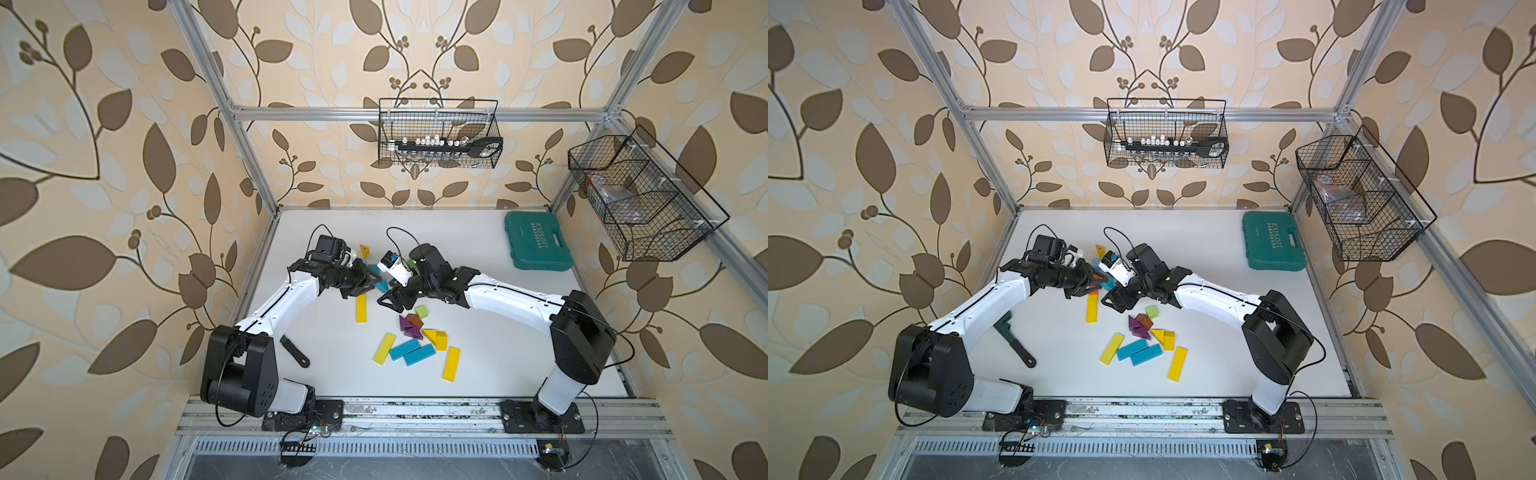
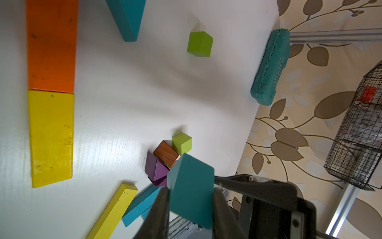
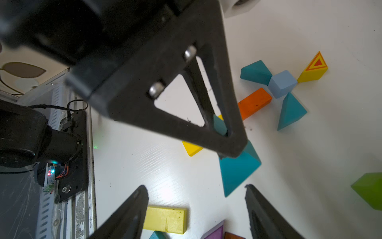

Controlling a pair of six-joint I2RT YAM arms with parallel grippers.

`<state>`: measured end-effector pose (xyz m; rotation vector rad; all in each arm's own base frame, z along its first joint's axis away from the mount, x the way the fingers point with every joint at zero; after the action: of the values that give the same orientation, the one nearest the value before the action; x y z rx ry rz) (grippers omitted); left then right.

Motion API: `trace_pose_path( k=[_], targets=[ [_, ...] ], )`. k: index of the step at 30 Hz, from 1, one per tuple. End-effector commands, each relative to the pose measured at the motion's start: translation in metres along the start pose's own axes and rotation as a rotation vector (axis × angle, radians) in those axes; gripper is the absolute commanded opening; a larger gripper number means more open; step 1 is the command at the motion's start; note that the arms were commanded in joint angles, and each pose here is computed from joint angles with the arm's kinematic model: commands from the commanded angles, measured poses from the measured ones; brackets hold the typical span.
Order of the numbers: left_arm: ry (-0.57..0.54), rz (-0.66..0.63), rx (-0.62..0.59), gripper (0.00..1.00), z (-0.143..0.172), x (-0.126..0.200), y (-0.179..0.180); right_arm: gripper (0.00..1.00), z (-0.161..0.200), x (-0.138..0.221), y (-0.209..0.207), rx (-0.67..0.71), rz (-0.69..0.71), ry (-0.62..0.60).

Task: Assemble a small pinwheel with building blocks
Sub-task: Pick up the building block from the center of the board.

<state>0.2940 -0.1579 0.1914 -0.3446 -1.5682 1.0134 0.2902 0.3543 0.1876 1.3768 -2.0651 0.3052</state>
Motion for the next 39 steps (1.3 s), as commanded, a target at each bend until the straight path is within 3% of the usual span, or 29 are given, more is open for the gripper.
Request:
trace_pose_path(
  k=[1,5,17,23,31,36,39],
  targets=[
    [0.032,0.087,-0.066,0.0,0.001,0.004,-0.025,0.71,-0.012,-0.006,-0.005,0.038,0.016,-0.012],
    [0.052,0.079,-0.074,0.0,0.002,0.003,-0.025,0.63,-0.013,-0.014,-0.011,0.053,0.033,0.017],
    [0.058,0.087,-0.067,0.0,0.002,0.004,-0.027,0.63,-0.004,-0.007,-0.035,0.066,0.12,0.043],
    [0.094,0.092,-0.052,0.0,0.0,-0.005,-0.024,0.62,-0.01,-0.01,-0.032,0.086,0.076,0.028],
    [0.097,0.088,-0.052,0.0,0.001,-0.004,-0.024,0.52,-0.007,-0.019,-0.033,0.077,0.056,0.045],
    [0.107,0.082,-0.047,0.05,0.001,-0.006,-0.022,0.31,-0.01,-0.018,-0.035,0.072,0.073,0.039],
    [0.099,0.07,-0.047,0.16,0.0,-0.006,-0.021,0.18,-0.011,-0.015,-0.035,0.071,0.081,0.034]
  ],
)
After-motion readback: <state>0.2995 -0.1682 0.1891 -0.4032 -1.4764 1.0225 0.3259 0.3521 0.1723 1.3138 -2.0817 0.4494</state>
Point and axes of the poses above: each gripper's point midway between its finger pads, its own x axis back along the fingers, its own y axis along the line the jaws close on, z = x × y, the point moved 5 cm from there along x, back along the fingers, and after that the axes turned 5 degrees about x, right-handed, at the moved point
